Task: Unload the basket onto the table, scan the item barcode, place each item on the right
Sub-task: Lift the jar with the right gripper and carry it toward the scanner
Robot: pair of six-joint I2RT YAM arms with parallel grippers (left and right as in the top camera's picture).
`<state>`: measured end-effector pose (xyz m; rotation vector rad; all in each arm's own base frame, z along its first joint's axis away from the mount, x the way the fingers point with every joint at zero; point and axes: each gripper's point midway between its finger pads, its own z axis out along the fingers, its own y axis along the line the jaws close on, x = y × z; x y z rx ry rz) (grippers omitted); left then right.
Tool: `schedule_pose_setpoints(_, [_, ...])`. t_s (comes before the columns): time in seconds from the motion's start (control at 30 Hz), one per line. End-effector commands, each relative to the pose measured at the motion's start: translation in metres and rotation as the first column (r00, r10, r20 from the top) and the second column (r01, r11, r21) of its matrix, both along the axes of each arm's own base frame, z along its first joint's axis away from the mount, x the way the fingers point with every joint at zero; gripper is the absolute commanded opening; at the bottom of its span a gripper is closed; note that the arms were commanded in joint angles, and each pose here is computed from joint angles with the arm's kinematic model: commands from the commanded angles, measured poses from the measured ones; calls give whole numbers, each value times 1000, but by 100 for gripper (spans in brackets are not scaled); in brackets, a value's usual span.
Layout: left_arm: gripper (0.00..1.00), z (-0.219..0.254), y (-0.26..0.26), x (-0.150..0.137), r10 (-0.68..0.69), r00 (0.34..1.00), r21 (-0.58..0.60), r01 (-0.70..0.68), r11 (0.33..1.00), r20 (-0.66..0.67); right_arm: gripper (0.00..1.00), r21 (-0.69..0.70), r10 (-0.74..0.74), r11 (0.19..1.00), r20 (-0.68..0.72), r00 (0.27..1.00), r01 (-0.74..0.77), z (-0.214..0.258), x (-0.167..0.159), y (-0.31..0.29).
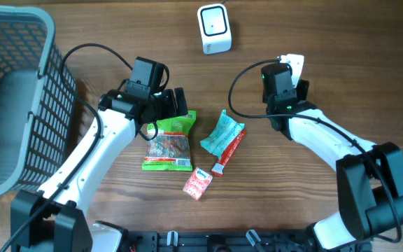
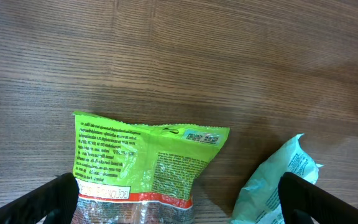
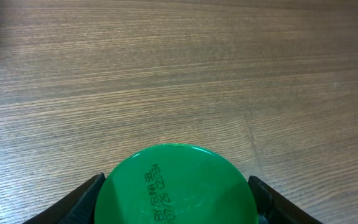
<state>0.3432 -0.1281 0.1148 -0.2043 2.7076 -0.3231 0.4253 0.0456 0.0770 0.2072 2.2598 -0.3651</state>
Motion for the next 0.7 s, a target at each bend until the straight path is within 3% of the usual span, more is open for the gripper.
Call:
schedule_pose_setpoints(0.0, [100,3,-1,2,-5,1000,-5,5,1000,9,72,-17,-23,1000,13,1000,24,6,-1,-4])
schedule_pose_setpoints(0.1, [100,3,-1,2,-4,1000,-5,4,1000,9,78,-17,-23,1000,10,1000,24,16,-7,-6])
schedule_pose_setpoints(0.23, [100,3,-1,2,-4,1000,-6,4,1000,9,98,-4,-23,1000,48,999,23,47,-15,-9])
schedule_pose_setpoints(0.43, [100,3,-1,2,-5,1000,-5,5,1000,9,100,15,219,975,92,971,-222,135,-24,18])
schedule_pose_setpoints(0.53, [100,3,-1,2,-4,1000,-5,4,1000,9,100,70,370,927,-6,929,-369,165,-26,34])
schedule_pose_setpoints(0.67, [100,3,-1,2,-4,1000,-5,4,1000,9,100,122,472,881,-249,846,-456,154,-35,21])
